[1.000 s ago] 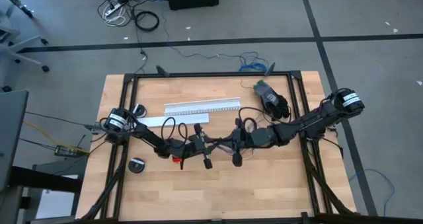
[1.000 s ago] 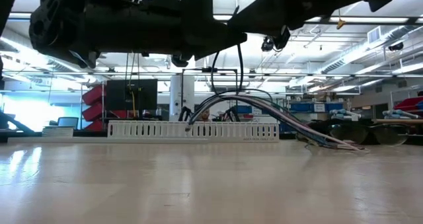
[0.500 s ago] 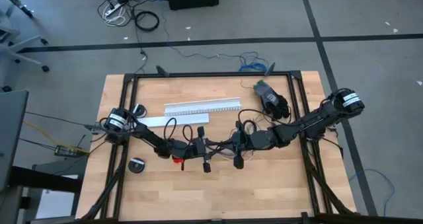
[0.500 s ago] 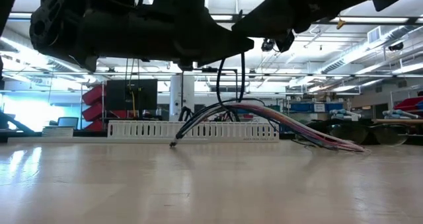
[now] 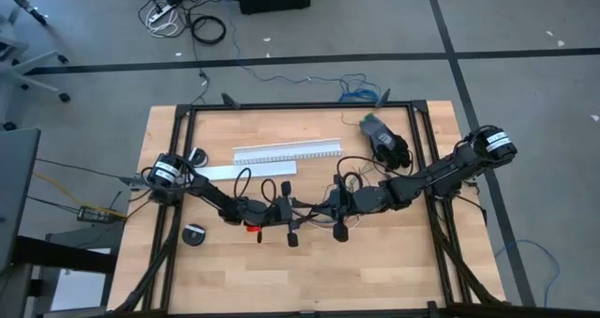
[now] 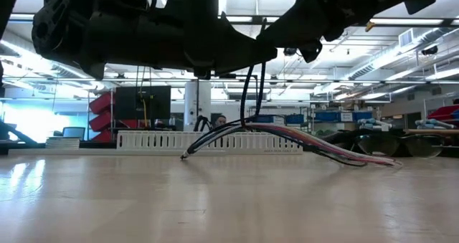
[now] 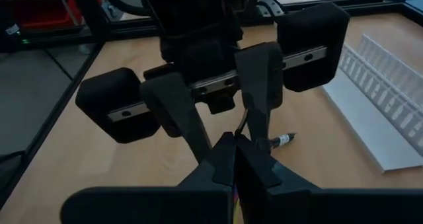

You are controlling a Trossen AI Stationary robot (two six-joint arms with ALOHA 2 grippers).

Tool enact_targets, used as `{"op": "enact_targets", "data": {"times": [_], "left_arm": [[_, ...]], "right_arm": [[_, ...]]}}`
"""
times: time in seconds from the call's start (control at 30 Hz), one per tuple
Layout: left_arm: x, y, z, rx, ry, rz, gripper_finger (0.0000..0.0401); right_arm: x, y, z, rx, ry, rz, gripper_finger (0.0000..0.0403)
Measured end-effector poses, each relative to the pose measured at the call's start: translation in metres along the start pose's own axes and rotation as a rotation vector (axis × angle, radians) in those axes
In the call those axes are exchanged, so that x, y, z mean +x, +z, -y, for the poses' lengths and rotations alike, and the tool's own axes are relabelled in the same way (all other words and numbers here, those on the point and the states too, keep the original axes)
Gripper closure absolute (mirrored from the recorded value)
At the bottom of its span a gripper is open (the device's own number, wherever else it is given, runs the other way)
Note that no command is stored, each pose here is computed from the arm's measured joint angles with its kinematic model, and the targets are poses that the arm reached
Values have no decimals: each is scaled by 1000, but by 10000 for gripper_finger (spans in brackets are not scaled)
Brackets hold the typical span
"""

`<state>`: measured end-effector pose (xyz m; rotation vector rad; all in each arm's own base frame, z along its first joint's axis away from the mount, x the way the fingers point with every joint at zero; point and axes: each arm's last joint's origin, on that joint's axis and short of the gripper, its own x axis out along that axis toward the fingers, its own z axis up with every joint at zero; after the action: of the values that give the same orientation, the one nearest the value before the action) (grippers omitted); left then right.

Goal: Ziptie cables
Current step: Wrap the colored wires together using a zip tie

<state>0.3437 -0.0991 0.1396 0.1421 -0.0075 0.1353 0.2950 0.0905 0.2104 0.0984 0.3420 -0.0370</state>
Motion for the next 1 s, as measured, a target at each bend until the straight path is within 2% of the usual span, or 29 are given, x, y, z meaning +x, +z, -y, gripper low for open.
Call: {"op": "enact_targets", "data": {"times": [0.4,1.0], "left_arm": [[0,-1,0,3,-12,-5,299],[0,-2,1,6,-40,-16,299]], "right_arm": [[0,0,0,-15,19,-4,403],[2,0,2,-72,126,-30,403]]}}
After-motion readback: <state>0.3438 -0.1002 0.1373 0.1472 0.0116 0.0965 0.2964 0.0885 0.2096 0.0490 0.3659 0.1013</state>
